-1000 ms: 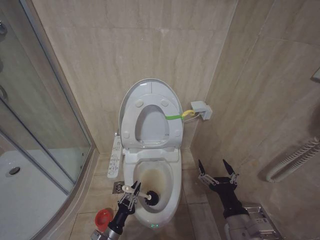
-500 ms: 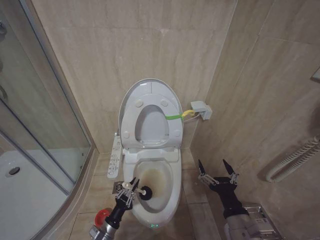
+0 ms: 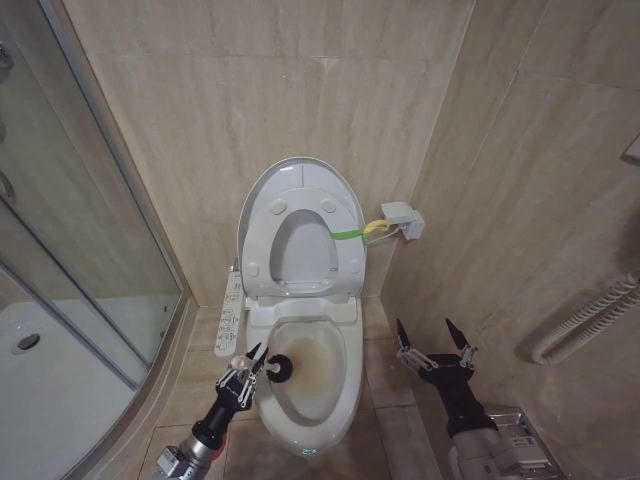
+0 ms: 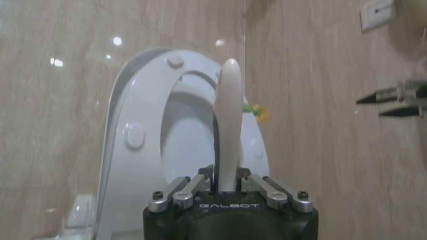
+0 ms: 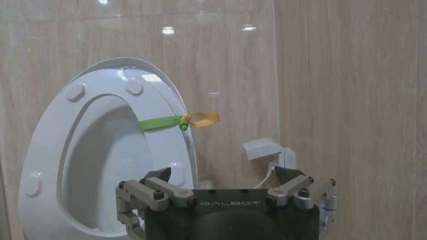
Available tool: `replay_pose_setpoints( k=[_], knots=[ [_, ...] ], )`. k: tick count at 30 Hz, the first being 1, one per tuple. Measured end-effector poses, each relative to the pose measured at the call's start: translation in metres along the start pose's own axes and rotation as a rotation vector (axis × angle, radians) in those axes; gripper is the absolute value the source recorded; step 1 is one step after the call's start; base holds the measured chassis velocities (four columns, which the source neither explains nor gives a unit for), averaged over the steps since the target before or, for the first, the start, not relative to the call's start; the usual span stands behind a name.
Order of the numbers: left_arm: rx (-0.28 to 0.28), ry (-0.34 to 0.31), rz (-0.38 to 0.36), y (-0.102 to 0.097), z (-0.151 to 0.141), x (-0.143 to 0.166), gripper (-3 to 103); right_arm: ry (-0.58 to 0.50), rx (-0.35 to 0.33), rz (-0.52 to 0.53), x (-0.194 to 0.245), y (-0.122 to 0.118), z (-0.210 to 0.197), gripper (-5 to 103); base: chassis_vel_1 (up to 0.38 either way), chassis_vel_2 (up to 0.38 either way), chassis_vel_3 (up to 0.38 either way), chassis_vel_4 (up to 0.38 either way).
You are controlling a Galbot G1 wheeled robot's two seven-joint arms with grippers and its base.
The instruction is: Open the toilet lid, clean the toilet bowl with a toilet brush, close the toilet lid, and flush.
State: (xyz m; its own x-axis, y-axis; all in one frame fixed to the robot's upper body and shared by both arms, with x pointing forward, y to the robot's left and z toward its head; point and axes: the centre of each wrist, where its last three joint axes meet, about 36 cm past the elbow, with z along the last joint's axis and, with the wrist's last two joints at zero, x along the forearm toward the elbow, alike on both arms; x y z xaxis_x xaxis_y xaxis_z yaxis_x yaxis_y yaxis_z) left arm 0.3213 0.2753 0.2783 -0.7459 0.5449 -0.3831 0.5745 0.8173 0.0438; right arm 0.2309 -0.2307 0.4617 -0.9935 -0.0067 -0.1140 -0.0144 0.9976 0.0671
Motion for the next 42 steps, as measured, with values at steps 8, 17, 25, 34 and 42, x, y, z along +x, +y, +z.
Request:
replay_pose_setpoints(
  k=[8, 17, 25, 34, 42],
  knots=[
    [0.008, -0.051, 0.004, -0.011, -0.026, -0.010, 20, 0.000, 0.000, 0.000, 0.000, 0.000, 0.000, 100, 0.000, 0.000, 0.000, 0.000],
    [-0.060, -0.031, -0.020, -0.027, -0.052, 0.003, 20, 0.000, 0.000, 0.000, 0.000, 0.000, 0.000, 100, 0.000, 0.000, 0.000, 0.000],
    [-0.217, 0.064, -0.178, -0.039, -0.093, 0.025, 20, 0.000, 0.000, 0.000, 0.000, 0.000, 0.000, 100, 0.000, 0.000, 0.000, 0.000],
    [-0.258, 0.097, -0.377, -0.059, -0.128, 0.031, 20, 0.000, 0.000, 0.000, 0.000, 0.000, 0.000, 100, 0.000, 0.000, 0.000, 0.000],
    [-0.221, 0.172, -0.534, -0.086, -0.125, 0.042, 20, 0.000, 0.000, 0.000, 0.000, 0.000, 0.000, 100, 0.000, 0.000, 0.000, 0.000]
  ],
)
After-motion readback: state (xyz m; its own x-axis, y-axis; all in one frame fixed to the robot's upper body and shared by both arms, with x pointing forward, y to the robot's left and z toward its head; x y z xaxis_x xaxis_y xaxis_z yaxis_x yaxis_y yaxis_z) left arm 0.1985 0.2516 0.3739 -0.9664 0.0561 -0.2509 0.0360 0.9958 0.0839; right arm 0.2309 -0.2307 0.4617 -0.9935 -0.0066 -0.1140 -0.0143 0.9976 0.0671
